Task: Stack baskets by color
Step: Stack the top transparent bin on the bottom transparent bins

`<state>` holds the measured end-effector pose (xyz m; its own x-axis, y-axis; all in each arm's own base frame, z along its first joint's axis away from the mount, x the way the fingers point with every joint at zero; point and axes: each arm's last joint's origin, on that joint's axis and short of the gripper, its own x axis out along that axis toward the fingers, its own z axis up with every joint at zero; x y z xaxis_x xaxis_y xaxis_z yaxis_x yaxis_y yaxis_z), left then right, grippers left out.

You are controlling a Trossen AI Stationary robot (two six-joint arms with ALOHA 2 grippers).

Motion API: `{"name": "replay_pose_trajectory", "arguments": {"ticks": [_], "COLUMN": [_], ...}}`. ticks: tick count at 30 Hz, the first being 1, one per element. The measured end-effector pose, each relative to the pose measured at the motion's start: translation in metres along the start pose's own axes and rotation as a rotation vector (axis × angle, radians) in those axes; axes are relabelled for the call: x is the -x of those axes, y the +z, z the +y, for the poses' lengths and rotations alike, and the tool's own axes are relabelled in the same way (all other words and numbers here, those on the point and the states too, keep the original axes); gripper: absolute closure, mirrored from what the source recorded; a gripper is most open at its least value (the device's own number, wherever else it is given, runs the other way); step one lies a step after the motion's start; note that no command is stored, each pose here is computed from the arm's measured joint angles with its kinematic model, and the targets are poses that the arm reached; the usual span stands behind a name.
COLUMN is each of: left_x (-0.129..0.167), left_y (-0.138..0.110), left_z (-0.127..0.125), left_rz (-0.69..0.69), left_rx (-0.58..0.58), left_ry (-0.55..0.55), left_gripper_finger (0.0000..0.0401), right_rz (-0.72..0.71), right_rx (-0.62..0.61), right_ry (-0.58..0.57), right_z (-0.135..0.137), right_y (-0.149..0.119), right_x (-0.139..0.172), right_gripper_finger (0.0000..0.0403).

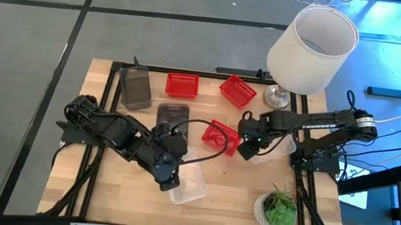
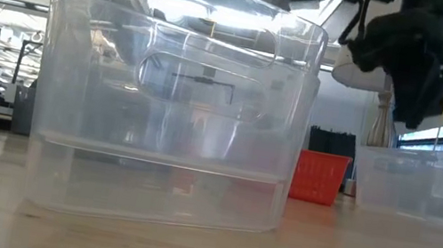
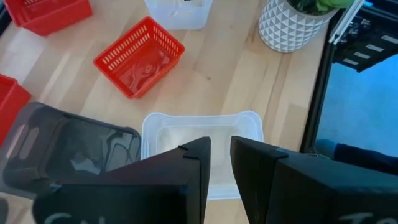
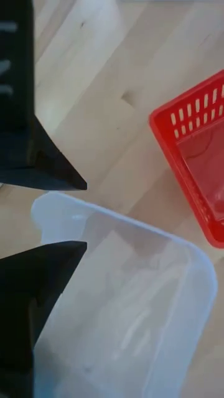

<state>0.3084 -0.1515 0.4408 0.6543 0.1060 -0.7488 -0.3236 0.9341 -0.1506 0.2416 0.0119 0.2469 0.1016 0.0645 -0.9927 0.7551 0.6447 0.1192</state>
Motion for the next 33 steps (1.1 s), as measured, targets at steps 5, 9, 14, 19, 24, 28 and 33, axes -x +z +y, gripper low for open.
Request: {"name": "replay_pose_trajectory", "arguments": {"ticks": [5,9,14,19,24,28,33], "left_x": [0.0,-0.001,-0.002,-0.003,-0.003,-0.003,-0.002], "left_y": [0.0,0.001,0.003,0.003,0.003,0.003,0.002], "left_z": [0.002,0.003,0.005,0.006,0.006,0.006,0.004], "left_rz": [0.007,0.005,0.003,0.003,0.003,0.015,0.016], "left_rx": [-0.002,0.002,0.009,0.01,0.011,0.012,0.01], "left_ry": [0.01,0.016,0.023,0.025,0.024,0.012,0.009], "left_gripper_finger": [0.0348,0.0348,0.0348,0.0348,0.0348,0.0348,0.0348], "right_rz": [0.032,0.027,0.006,-0.011,-0.044,-0.04,-0.004], "right_rx": [0.01,0.025,0.053,0.056,0.065,0.12,0.184], "right_ry": [0.063,0.075,0.088,0.1,0.07,0.046,-0.012], "right_z": [-0.004,-0.008,-0.015,-0.018,-0.019,-0.016,-0.007], "right_y": [0.002,0.0,0.0,-0.001,-0.001,0.001,-0.004], "right_x": [-0.021,-0.036,-0.055,-0.066,-0.066,-0.055,-0.03], "right_gripper_finger": [0.0262,0.0262,0.0264,0.0315,0.0392,0.0399,0.0401]}}
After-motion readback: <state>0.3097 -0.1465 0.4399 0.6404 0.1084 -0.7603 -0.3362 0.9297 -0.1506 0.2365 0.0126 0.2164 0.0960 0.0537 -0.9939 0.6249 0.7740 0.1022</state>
